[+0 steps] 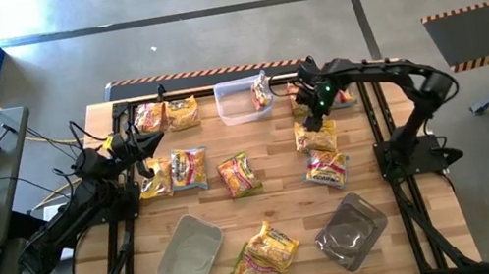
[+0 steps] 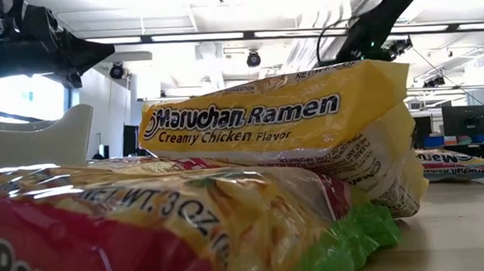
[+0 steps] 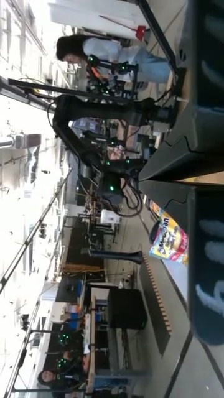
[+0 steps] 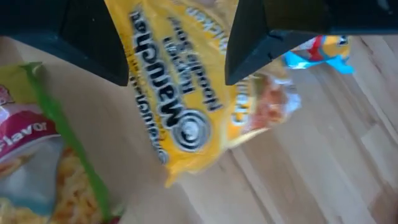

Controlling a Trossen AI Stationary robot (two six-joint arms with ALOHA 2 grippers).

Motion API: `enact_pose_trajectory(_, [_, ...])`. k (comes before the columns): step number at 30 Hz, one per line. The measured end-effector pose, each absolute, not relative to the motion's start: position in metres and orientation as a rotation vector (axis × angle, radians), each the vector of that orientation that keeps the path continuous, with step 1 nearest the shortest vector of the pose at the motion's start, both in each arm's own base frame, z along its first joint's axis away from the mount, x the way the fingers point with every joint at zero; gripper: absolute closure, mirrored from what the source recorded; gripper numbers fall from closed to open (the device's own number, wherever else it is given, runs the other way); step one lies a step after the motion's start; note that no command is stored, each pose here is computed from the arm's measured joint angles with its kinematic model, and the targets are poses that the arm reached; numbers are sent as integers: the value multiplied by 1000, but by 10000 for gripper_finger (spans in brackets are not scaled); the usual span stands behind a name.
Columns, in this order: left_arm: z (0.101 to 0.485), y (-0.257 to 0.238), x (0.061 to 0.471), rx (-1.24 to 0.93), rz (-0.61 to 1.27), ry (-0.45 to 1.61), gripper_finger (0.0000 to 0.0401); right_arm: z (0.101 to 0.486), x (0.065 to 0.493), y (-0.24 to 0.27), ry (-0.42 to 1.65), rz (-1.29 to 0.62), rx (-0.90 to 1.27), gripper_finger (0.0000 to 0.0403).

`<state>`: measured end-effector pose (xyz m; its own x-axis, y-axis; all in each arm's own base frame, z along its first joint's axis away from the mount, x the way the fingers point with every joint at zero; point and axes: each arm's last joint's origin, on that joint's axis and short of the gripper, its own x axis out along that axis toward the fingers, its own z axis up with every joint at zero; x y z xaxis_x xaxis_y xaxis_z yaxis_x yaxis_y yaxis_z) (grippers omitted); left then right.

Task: Sort Maruchan noodles
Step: Put the yellow noodle pack into the black bin

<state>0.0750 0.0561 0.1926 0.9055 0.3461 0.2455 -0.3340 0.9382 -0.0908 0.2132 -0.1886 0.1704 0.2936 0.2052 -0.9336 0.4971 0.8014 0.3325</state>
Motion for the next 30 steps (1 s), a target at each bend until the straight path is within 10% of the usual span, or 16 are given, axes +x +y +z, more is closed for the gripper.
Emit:
enact_pose_trajectory(14, [192,56,75,-18,358,-252,398,136,217,-199,1286,-1,765,160])
enact_pose_trajectory(30, [192,56,75,-19,358,-252,398,146,217,-192,1236,60,811,390])
